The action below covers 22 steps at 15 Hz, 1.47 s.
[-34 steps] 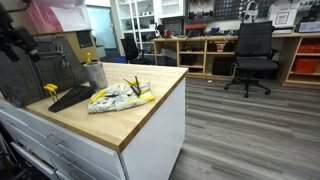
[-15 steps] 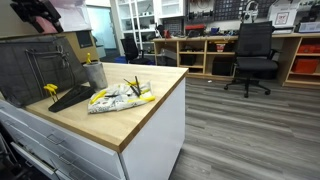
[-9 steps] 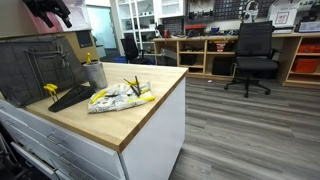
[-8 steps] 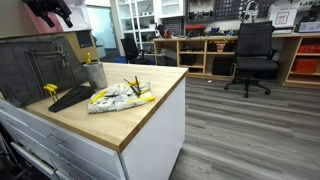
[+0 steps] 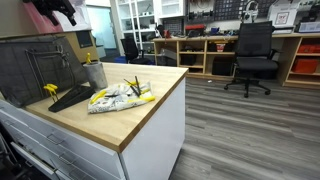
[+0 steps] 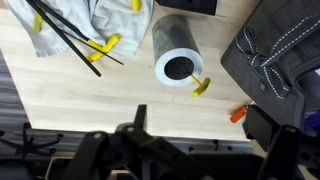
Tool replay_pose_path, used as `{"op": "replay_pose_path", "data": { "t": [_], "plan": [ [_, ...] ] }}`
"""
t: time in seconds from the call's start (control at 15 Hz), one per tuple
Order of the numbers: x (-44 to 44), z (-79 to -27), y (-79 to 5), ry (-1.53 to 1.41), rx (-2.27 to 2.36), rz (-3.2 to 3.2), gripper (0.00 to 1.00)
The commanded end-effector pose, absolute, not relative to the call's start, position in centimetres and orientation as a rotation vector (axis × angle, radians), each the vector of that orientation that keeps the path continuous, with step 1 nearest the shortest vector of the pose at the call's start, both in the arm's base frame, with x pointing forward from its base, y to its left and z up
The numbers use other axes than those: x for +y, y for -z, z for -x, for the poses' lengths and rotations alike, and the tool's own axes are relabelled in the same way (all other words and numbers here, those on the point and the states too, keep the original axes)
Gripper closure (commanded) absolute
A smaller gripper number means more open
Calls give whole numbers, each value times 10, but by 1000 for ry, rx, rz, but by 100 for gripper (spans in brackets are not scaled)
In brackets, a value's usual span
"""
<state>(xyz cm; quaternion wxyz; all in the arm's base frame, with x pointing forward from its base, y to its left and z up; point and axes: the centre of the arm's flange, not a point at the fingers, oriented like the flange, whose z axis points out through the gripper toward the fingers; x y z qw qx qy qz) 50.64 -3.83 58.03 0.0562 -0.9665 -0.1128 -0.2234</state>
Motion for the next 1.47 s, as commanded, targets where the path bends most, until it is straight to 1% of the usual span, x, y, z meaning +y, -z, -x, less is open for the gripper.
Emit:
{"op": "replay_pose_path", "data": {
  "t": [0.0,0.13,0.27,0.73,1.13,1.4],
  "plan": [
    [-38,-506,-580,678,-342,2932,0],
    [-36,-510,-580,687,-309,2934,0],
    [-32,-525,-583,713,-328,2946,0],
    [-11,-597,-598,754,-450,2962,0],
    [-4,-651,-573,623,-501,3000,0],
    [-4,-668,-557,515,-545,3025,0]
  ]
}}
